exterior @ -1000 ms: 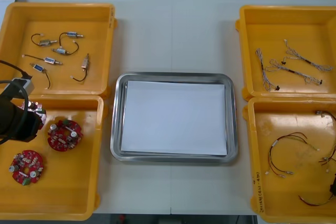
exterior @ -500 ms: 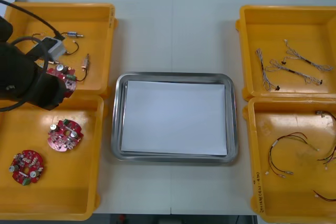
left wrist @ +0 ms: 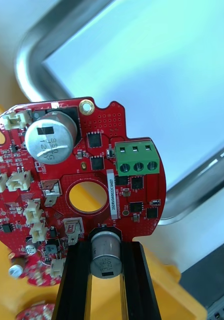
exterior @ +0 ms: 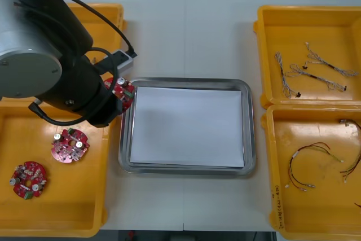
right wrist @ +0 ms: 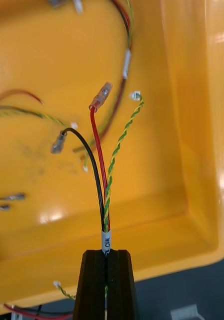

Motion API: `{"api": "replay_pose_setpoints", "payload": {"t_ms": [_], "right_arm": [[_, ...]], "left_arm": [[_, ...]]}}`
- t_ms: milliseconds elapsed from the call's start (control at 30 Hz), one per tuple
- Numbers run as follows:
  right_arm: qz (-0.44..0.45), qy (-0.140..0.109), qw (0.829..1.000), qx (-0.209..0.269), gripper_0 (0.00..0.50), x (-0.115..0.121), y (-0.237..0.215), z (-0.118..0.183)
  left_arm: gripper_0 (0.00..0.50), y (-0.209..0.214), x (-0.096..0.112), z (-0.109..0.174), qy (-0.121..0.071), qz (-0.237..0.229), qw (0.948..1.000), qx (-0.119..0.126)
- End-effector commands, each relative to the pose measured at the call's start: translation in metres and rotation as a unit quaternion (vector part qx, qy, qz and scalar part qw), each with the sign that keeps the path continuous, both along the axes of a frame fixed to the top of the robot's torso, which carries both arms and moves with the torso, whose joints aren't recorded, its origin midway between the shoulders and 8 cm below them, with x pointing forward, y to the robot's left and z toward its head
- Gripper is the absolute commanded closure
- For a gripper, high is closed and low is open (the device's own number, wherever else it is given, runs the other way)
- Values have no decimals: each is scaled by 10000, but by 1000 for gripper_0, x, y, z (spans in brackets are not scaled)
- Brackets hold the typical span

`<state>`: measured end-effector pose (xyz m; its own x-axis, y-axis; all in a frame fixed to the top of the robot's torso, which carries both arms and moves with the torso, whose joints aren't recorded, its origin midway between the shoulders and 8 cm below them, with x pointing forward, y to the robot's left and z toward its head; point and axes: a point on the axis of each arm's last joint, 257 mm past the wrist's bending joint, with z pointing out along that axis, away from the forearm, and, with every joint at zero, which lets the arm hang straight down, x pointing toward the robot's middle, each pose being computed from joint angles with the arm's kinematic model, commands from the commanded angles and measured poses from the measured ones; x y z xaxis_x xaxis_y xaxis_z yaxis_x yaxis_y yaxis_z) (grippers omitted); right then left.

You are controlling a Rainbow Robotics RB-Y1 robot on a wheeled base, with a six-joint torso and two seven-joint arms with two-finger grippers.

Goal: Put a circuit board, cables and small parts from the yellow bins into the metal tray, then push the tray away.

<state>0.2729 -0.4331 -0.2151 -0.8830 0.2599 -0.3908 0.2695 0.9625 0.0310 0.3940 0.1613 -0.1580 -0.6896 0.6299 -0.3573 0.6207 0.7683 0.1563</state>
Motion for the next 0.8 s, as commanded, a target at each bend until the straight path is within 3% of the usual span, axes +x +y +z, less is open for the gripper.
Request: {"api": "replay_pose_setpoints", "payload": {"t_ms": [33, 133, 367, 667, 800], "right_arm": [[220, -599, 9973, -365, 500, 24, 2, 47], [382, -739, 9954, -482, 500, 27, 9, 58], [790, -769, 9929, -454, 500, 26, 22, 70], [1589, -965, 9802, -682, 500, 34, 43, 106], [2036, -1012, 9716, -652, 500, 40, 60, 117]], "left_arm": [[499, -50, -12, 4, -21, 74, 9997, -240], [500, -65, -16, -6, -13, 100, 9998, -197], [500, -80, -23, -46, 298, 342, 9989, -105], [500, -81, -22, -71, 280, 397, 9988, 63], [500, -80, -21, -89, 369, 492, 9980, 125]]}}
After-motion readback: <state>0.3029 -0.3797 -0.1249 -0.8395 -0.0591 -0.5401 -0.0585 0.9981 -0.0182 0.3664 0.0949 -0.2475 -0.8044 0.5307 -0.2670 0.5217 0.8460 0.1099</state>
